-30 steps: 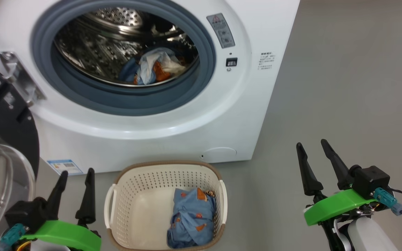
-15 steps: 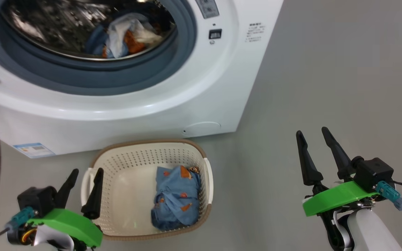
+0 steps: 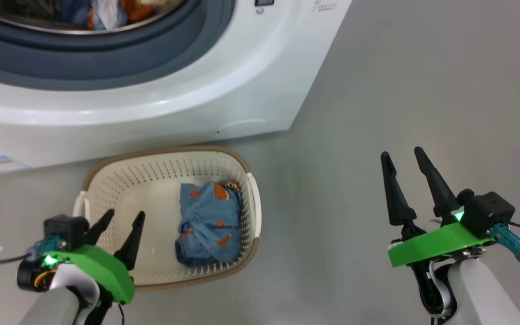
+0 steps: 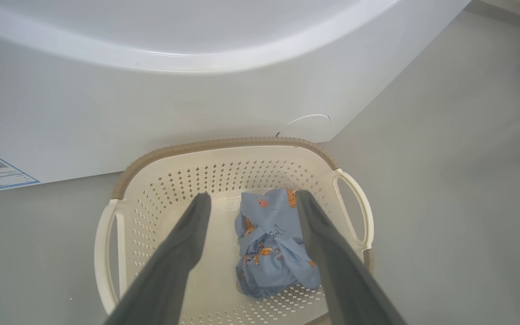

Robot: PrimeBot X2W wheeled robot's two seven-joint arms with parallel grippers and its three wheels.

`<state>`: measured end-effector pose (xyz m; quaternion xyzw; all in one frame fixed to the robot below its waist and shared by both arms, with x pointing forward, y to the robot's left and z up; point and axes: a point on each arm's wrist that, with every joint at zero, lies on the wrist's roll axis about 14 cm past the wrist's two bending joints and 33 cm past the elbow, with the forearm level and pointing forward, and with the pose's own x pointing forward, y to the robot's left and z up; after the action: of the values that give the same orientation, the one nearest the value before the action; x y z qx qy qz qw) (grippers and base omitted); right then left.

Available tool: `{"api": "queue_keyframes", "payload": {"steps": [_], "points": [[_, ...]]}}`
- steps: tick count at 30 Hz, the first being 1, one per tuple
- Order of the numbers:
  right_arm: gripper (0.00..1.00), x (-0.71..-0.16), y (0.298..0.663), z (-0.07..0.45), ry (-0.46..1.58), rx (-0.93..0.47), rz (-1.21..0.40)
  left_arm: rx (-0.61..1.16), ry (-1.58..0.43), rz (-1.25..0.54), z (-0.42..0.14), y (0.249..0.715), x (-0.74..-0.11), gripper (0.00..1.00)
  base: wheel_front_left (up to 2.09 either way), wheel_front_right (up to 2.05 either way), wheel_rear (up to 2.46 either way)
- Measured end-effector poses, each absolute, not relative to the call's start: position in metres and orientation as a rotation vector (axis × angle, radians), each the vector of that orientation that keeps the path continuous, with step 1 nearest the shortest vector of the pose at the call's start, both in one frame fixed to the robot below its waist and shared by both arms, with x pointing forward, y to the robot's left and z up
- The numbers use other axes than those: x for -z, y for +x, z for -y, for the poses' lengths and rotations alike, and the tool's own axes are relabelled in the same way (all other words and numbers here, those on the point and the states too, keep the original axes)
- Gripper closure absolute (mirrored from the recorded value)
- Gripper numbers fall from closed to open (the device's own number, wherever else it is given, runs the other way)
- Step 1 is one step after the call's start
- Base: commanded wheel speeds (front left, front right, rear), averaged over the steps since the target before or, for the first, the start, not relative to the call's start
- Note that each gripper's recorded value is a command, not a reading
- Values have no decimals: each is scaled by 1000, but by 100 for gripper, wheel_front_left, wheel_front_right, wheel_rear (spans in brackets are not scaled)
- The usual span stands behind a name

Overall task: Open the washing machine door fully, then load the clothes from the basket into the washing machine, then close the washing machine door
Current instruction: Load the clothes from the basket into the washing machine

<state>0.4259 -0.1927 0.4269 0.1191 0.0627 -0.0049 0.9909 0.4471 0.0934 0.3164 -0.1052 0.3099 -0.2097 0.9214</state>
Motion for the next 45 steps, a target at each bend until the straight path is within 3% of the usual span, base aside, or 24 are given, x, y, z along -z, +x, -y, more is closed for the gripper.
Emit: {"api": "queue_keyframes", "payload": {"steps": [21, 45], "points": [[0, -367, 455, 195, 284, 28, -234, 660, -162, -1071, -45, 428, -197, 0, 0, 0, 0], [0, -319, 452, 206, 282, 67, -342, 628, -281, -1361, -12, 436, -111, 0, 0, 0, 0]]}}
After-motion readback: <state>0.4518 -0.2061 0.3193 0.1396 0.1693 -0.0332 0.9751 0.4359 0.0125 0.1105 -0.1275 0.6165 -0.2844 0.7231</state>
